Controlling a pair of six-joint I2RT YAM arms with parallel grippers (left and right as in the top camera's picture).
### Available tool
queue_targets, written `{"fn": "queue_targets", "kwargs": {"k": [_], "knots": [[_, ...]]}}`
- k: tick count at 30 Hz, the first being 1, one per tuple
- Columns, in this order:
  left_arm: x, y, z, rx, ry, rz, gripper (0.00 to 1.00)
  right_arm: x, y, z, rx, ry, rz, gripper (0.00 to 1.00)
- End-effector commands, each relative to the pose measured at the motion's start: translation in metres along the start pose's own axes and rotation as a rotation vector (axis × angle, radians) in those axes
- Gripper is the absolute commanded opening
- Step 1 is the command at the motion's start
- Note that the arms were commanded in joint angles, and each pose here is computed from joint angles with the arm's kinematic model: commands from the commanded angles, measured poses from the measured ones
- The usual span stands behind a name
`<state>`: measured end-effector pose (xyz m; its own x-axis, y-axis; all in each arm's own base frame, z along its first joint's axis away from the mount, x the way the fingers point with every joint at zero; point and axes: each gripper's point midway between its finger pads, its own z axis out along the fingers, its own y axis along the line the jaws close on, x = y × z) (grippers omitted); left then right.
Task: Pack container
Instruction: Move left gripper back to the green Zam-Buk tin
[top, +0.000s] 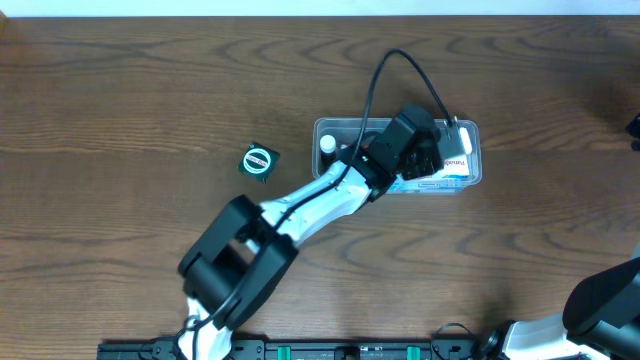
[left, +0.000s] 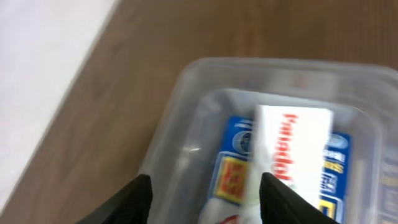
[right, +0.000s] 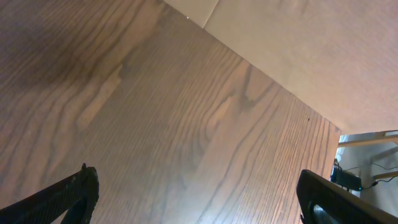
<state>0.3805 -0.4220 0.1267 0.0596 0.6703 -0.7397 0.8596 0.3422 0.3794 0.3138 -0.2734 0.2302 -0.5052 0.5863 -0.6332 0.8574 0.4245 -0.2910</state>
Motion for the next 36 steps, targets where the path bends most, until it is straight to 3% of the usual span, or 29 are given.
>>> {"fn": "queue_targets", "kwargs": {"k": [1,8,13,17,20,24,28,36], "knots": [[-0.035,0.068,-0.06,-0.241,-0.048,-0.219,0.66,-0.007,-0.007,-0.006,0.012,-0.024,0.013,0.99],[-0.006,0.15,-0.177,-0.531,0.057,-0.453,0.72,-0.007,-0.007,-0.006,0.012,-0.023,0.013,0.99],[0.065,0.182,-0.257,-0.647,0.238,-0.604,0.78,-0.007,-0.007,-0.006,0.012,-0.024,0.013,0.99],[0.131,0.182,-0.285,-0.68,0.419,-0.764,0.8,-0.007,-0.007,-0.006,0.012,-0.023,0.013,0.99],[0.168,0.168,-0.279,-0.592,0.507,-0.862,0.81,-0.007,-0.007,-0.006,0.012,-0.023,0.013,0.99],[0.208,0.153,-0.259,-0.5,0.594,-0.936,0.93,-0.007,-0.007,-0.006,0.012,-0.023,0.013,0.99],[0.241,0.139,-0.236,-0.439,0.7,-0.97,0.98,-0.007,-0.007,-0.006,0.012,-0.024,0.013,0.99],[0.288,0.098,-0.196,-0.261,0.864,-0.999,0.98,-0.007,-0.007,-0.006,0.012,-0.024,0.013,0.99]]}}
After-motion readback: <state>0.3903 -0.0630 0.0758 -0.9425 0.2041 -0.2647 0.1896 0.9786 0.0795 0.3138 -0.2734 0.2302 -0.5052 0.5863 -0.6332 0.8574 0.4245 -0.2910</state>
